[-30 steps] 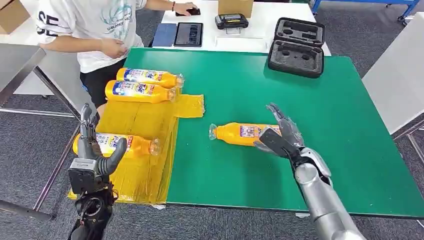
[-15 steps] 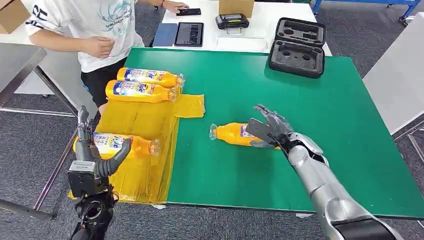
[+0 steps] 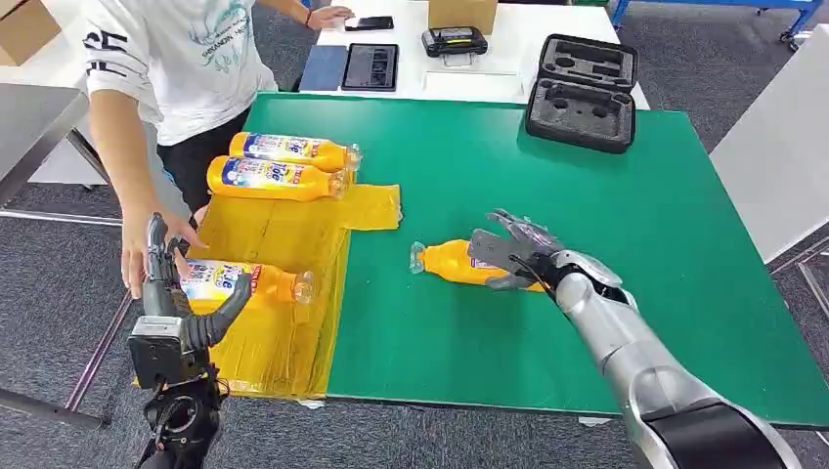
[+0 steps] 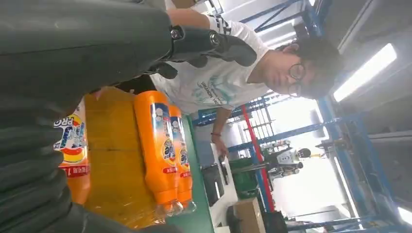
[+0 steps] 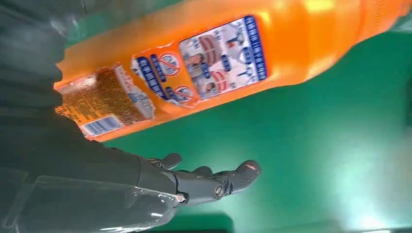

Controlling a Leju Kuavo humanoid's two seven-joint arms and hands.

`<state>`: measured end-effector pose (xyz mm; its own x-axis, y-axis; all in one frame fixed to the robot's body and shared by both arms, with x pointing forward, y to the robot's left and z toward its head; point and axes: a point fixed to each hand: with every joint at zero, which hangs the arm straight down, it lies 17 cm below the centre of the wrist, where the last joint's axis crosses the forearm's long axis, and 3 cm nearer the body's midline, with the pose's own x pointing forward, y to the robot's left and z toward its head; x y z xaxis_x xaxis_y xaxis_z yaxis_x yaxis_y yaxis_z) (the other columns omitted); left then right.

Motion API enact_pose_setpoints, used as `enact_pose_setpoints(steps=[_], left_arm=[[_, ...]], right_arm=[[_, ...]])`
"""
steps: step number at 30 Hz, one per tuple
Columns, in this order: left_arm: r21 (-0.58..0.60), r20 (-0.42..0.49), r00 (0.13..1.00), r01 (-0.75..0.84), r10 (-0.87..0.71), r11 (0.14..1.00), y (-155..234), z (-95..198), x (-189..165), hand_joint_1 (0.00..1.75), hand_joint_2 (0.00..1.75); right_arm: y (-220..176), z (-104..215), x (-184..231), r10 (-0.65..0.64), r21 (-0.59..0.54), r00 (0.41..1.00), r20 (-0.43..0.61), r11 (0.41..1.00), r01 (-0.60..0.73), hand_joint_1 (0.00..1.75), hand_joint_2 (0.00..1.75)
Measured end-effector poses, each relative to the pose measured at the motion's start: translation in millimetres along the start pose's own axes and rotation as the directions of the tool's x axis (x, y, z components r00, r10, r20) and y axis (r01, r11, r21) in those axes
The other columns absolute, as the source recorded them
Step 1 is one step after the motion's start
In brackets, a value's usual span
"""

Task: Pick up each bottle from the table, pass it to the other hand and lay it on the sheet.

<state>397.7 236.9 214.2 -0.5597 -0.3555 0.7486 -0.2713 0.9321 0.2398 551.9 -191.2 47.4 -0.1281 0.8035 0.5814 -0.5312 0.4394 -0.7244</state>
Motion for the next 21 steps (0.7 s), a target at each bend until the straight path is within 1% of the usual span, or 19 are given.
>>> enact_pose_setpoints(steps=[3,13,21], left_arm=[[0.000,-0.008,1.000,-0.001,0.001,1.000,-0.1,2.0,-1.9,0.00,1.75],[0.001,-0.013,1.000,0.000,0.000,1.000,0.2,3.2,-3.1,0.00,1.75],[-0.011,-0.036,0.999,-0.009,0.009,1.000,-3.2,6.5,-9.6,0.00,1.75]], right_arm=[[-2.0,0.9,-7.3,0.008,0.005,1.000,-0.024,1.000,-0.008,0.00,1.75],[-3.6,2.9,-18.1,0.014,0.009,0.999,-0.052,1.000,-0.013,0.00,1.75],[-13.1,9.0,-43.2,0.011,0.004,0.992,-0.129,1.000,-0.011,0.00,1.75]])
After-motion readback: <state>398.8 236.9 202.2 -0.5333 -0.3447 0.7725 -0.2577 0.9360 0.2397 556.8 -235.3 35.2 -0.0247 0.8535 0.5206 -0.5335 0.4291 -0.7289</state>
